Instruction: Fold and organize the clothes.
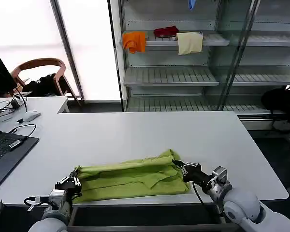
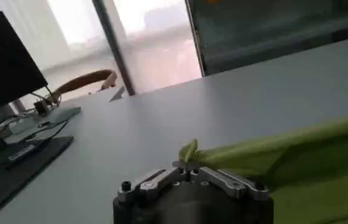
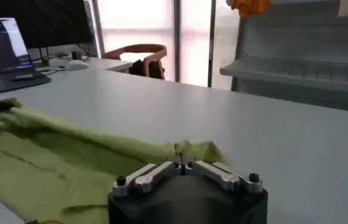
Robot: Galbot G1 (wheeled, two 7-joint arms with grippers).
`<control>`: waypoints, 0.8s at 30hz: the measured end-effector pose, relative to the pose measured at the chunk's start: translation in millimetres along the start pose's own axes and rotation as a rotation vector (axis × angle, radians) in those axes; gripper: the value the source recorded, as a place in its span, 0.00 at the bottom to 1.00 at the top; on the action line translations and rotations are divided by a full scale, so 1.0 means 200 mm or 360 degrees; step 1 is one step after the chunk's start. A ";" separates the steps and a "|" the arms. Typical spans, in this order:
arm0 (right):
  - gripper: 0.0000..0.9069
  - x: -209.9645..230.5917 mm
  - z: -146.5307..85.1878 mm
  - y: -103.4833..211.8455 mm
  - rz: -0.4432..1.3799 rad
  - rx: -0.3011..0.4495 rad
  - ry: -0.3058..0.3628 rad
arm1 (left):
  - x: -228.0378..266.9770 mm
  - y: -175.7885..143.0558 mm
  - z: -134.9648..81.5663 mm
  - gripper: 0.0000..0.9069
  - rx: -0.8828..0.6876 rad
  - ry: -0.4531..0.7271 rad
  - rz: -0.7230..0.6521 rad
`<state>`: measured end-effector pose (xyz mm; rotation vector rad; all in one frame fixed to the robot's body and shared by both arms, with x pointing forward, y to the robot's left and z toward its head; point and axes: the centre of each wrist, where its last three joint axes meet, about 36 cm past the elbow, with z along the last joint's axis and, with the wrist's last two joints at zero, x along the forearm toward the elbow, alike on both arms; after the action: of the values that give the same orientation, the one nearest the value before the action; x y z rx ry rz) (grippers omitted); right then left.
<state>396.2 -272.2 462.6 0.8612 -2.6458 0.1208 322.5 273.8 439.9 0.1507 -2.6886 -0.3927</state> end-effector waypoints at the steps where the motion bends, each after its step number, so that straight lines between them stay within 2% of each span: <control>1: 0.00 0.00 0.00 0.00 0.0001 -0.0002 0.0001 | 0.00 0.00 0.00 0.02 -0.0004 0.0000 -0.0004; 9: 0.00 0.05 0.01 0.04 -0.0009 -0.0016 -0.0001 | -0.02 0.00 0.03 0.02 -0.0025 0.0019 -0.0023; 10: 0.00 0.05 0.01 0.04 -0.0011 -0.0018 0.0001 | -0.02 0.00 0.04 0.06 -0.0027 0.0023 -0.0024; 11: 0.00 0.05 0.02 0.05 -0.0012 -0.0022 0.0005 | -0.02 -0.01 0.05 0.23 -0.0031 0.0028 -0.0025; 12: 0.00 0.05 0.02 0.05 -0.0011 -0.0026 0.0010 | -0.02 -0.01 0.05 0.33 -0.0035 0.0032 -0.0026; 13: 0.00 0.06 0.03 0.05 -0.0010 -0.0028 0.0013 | -0.02 -0.01 0.05 0.67 -0.0038 0.0035 -0.0027; 14: 0.00 0.06 0.04 0.06 -0.0010 -0.0030 0.0015 | -0.02 -0.01 0.06 0.86 -0.0042 0.0038 -0.0030; 15: 0.00 0.06 0.04 0.06 -0.0009 -0.0032 0.0016 | -0.01 -0.01 0.06 0.98 -0.0046 0.0040 -0.0033; 24: 0.00 0.07 0.04 0.07 0.0017 -0.0042 -0.0001 | 0.03 0.02 0.07 1.00 -0.0203 0.0021 -0.0125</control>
<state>374.6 -271.0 460.4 0.8392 -2.6471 0.0884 310.7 280.7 431.6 0.2209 -2.6411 -0.5832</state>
